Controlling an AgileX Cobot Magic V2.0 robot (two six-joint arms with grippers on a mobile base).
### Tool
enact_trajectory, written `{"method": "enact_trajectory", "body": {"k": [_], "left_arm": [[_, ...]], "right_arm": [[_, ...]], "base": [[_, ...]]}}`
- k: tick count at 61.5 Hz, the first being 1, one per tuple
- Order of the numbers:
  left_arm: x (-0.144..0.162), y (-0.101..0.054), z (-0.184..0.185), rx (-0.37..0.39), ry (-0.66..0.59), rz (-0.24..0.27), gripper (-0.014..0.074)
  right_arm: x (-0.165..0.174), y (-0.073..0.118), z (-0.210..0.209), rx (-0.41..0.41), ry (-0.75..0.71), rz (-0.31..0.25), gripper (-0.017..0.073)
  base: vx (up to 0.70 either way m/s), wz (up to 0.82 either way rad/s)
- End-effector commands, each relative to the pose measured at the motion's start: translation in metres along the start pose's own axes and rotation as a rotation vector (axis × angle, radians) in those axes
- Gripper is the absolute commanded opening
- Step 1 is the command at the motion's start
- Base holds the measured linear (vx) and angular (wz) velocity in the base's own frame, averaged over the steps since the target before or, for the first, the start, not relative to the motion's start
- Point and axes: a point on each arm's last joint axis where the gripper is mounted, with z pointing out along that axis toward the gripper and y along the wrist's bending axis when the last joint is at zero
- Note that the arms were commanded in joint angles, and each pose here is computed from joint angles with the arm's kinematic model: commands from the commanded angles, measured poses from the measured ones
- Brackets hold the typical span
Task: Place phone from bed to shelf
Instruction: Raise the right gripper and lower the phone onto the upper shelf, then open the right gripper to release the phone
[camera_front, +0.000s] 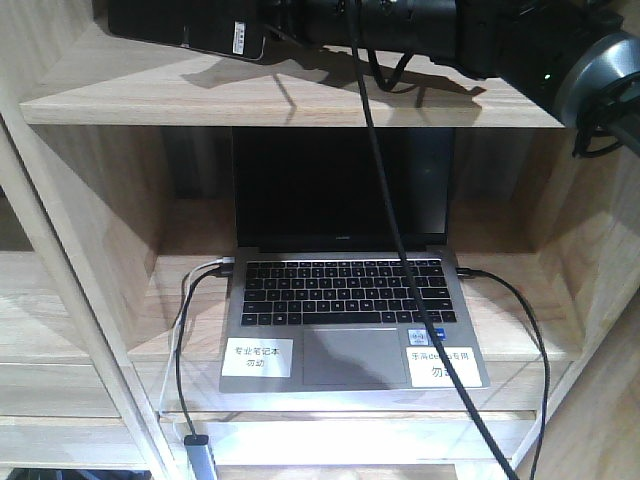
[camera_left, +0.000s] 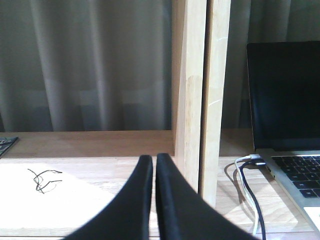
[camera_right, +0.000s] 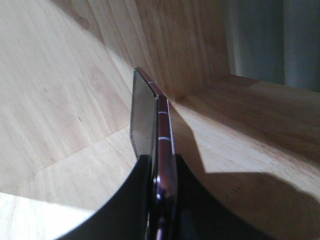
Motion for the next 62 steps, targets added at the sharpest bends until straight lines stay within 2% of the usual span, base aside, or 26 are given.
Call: {"method": "enact_trajectory", "body": {"k": [1,15,20,25,35,43,62], "left_arm": [[-0.015,0.001,-0.002,-0.006,-0.103,-0.018,0.0001],[-0.015,0.001,-0.002,-0.006,-0.103,-0.018,0.0001],[-0.015,0.001,-0.002,-0.006,-0.103,-0.018,0.0001],[-0.015,0.001,-0.002,-0.006,-0.103,-0.018,0.0001],[-0.015,0.001,-0.002,-0.006,-0.103,-0.018,0.0001],[-0.015,0.001,-0.002,-0.006,-0.103,-0.018,0.0001],[-0.015,0.001,-0.002,-0.006,-0.103,-0.018,0.0001]], "right_arm": [[-0.025,0.011,-0.014,0.014,-0.080,-0.037,0.0211],[-0.027,0.008,-0.014,0.041,-0.096,-0.036,0.0583],[-0.028,0.008,-0.015,0.050,-0.103,-0.037,0.0680],[-0.028,0.008,-0.015,0.061,-0.101,-0.052,0.0729],[-0.030,0.009,-0.018,0.071,-0.090,-0.085,0.0712],[-0.032,0.011,-0.019,0.070,-0.095,-0.089,0.0682],[-0.047,0.024,-0.033,0.061,-0.128,-0.114,0.0540]], "base": [[0.00,0.00],[0.00,0.00],[0.00,0.00],[0.00,0.00],[0.00,0.00],[0.00,0.00],[0.00,0.00]]}}
